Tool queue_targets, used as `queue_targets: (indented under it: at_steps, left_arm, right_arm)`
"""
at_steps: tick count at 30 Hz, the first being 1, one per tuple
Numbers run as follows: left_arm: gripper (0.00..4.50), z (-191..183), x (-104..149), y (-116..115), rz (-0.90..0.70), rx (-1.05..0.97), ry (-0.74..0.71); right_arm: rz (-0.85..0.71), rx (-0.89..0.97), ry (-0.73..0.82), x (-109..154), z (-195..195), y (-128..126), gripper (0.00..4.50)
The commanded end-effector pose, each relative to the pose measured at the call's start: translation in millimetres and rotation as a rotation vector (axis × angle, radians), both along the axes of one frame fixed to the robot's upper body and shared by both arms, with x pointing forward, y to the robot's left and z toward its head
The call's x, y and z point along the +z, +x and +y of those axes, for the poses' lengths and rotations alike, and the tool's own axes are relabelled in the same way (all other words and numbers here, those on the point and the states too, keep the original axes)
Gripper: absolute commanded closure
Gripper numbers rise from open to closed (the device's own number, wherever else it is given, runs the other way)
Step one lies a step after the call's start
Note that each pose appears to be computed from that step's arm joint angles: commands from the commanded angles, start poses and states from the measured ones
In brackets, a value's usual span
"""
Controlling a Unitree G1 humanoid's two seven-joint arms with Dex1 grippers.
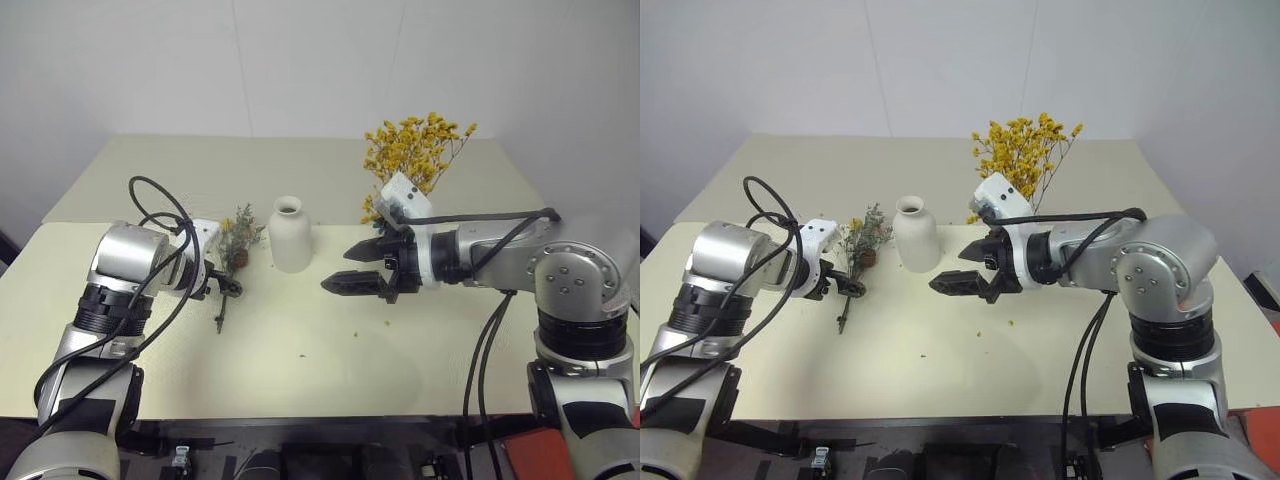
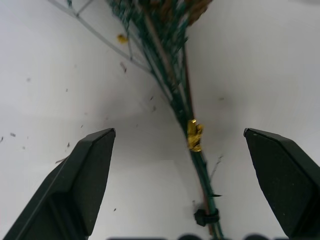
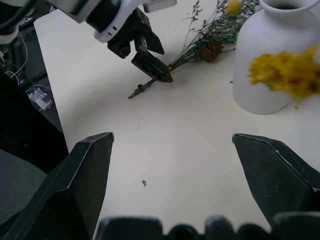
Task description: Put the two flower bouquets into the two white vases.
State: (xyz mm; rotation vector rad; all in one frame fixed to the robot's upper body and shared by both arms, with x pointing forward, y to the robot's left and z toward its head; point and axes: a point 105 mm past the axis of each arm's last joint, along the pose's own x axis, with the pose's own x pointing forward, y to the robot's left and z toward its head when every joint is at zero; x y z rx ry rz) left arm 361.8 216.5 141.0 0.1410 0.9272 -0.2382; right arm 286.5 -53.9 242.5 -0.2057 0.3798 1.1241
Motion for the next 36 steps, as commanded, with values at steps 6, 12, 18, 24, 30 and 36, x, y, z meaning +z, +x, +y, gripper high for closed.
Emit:
queue_targets:
  at_steps: [6, 12, 18, 24, 30, 36]
  left_arm:
    - [0.00, -4, 11, 14, -0.046, 0.005, -0.010]
    - [1.51, -8, 4, 16, -0.028, -0.003, -0.029]
    - [3.37, -9, 2, 18, -0.024, -0.003, -0.031]
    - [4.45, -8, 5, 17, -0.044, -0.020, -0.011]
    - [4.45, 5, 20, 22, -0.156, 0.005, 0.105]
    - [4.45, 24, 37, 23, -0.233, 0.073, 0.179]
  right_arm:
    - [-0.065, -0.016, 0.020, 11, -1, 1, 0.04]
    - [-0.067, -0.024, 0.019, 10, -2, 1, 0.00]
    - [-0.065, -0.025, 0.020, 10, -2, 1, 0.00]
    - [-0.063, -0.024, 0.017, 9, -2, 0, 0.00]
    - [-0.065, -0.022, 0.015, 9, -3, 0, 0.00]
    - [-0.077, -0.020, 0.013, 10, -2, 0, 0.00]
